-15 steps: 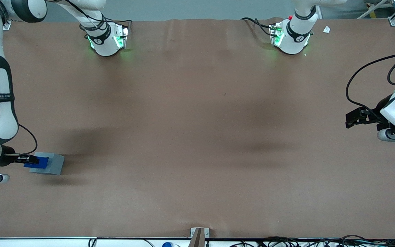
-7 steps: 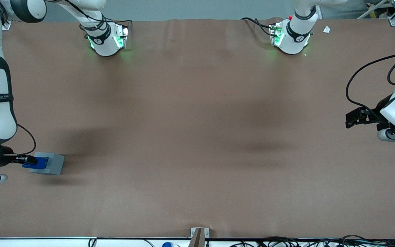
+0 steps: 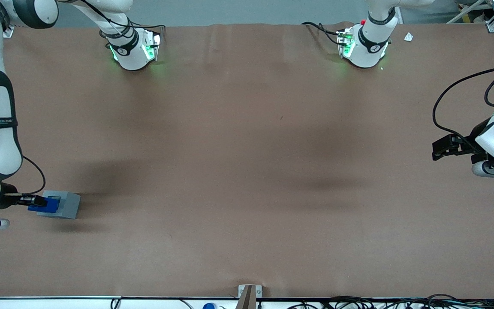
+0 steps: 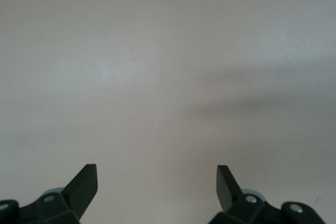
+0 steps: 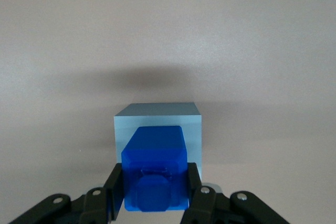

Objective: Insert blue part into gray base with right arm
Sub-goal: 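Lower the blue block into the gray base's opening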

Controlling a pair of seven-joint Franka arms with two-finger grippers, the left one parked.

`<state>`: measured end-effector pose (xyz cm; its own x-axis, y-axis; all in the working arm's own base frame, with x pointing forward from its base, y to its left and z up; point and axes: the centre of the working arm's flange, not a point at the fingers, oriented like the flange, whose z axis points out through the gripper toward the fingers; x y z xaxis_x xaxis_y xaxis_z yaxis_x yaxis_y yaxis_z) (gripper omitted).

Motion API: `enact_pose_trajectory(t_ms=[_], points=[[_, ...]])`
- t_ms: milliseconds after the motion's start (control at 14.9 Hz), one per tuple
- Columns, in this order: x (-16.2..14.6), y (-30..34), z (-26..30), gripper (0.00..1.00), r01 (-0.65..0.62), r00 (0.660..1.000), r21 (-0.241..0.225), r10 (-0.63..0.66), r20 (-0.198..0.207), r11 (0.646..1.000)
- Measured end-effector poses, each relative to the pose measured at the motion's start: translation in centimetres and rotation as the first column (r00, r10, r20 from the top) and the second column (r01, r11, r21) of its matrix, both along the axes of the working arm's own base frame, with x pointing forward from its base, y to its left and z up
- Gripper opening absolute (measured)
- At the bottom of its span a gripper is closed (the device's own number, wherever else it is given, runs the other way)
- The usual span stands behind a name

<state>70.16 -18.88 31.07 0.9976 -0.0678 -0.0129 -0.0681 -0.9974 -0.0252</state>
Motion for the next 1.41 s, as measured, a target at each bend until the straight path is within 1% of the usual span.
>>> enact_pose_trajectory(t_ms=[1076,1413], points=[[-0.05,0.02,0.02,0.51,0.016,1.0,0.002,-0.016,-0.007,1.0],[-0.14,0.05,0.05,0.51,0.016,1.0,0.006,-0.016,-0.019,1.0]])
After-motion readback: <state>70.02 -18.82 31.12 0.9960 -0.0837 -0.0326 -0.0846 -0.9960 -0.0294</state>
